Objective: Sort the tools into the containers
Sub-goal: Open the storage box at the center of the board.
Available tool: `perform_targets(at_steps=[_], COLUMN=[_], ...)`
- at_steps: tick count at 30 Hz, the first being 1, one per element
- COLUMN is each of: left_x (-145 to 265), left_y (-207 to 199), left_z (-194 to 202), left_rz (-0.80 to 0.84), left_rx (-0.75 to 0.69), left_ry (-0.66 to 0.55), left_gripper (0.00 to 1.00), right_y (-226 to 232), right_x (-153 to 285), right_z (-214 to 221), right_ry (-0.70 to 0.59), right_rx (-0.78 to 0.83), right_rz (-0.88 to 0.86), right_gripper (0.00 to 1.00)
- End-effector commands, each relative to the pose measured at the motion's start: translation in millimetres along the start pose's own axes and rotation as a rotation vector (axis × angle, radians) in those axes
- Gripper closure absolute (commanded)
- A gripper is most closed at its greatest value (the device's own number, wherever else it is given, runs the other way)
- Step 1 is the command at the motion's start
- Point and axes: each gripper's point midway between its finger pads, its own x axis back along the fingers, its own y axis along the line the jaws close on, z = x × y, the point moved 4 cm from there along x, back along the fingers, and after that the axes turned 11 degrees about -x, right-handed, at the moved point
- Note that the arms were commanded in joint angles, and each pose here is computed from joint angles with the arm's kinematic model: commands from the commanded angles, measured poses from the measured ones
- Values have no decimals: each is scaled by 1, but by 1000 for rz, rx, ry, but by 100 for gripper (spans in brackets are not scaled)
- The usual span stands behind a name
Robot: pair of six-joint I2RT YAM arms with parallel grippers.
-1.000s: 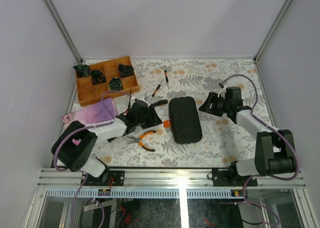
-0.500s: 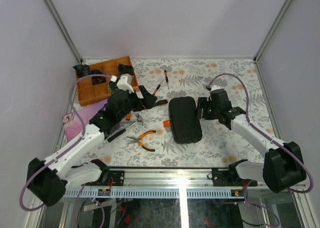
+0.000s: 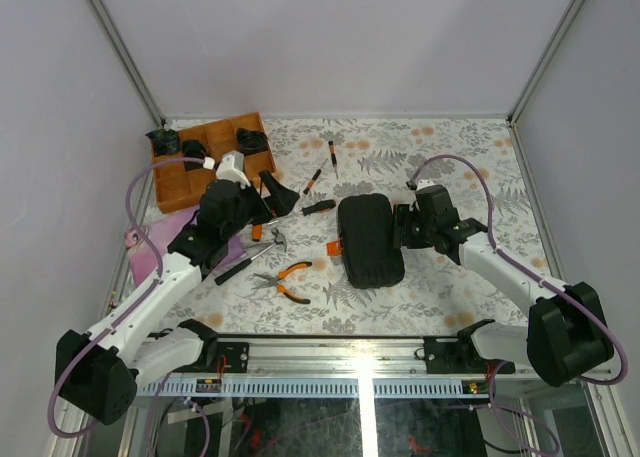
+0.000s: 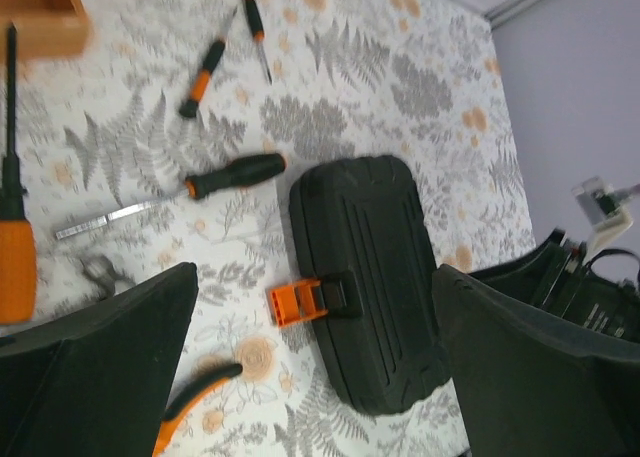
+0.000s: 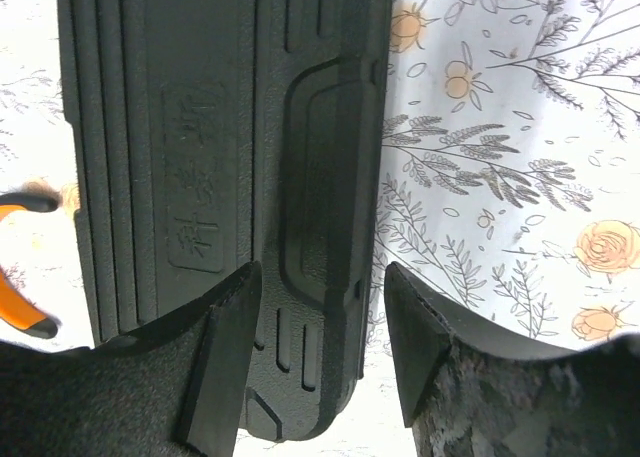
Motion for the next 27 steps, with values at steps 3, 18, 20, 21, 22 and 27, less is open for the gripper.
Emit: perform_targets(at_steps=[3, 18, 20, 21, 22, 27], left_x=[-9, -41, -46, -50, -53, -70], left_y=[5, 7, 4, 3, 2, -2], left_z=[45, 114, 123, 127, 130, 140], left_rz=[63, -35, -43, -52, -61, -79], left_rx=[109, 62, 41, 29, 16, 1], left_ry=[128, 352, 378, 388, 395, 419], left_gripper=[0, 8, 13, 15, 17, 24], right_y=[12, -12, -16, -18, -21, -20], right_x=[-5, -21, -23, -23, -24, -25], right_z=[-3, -8, -11, -13, -15, -22], right_ry=[-2, 58, 66, 65, 62, 71], right_rx=[28, 116, 137, 147, 154, 171], right_rz=[-77, 108, 146, 166, 184, 205], right_gripper=[42, 53, 54, 55, 55, 55])
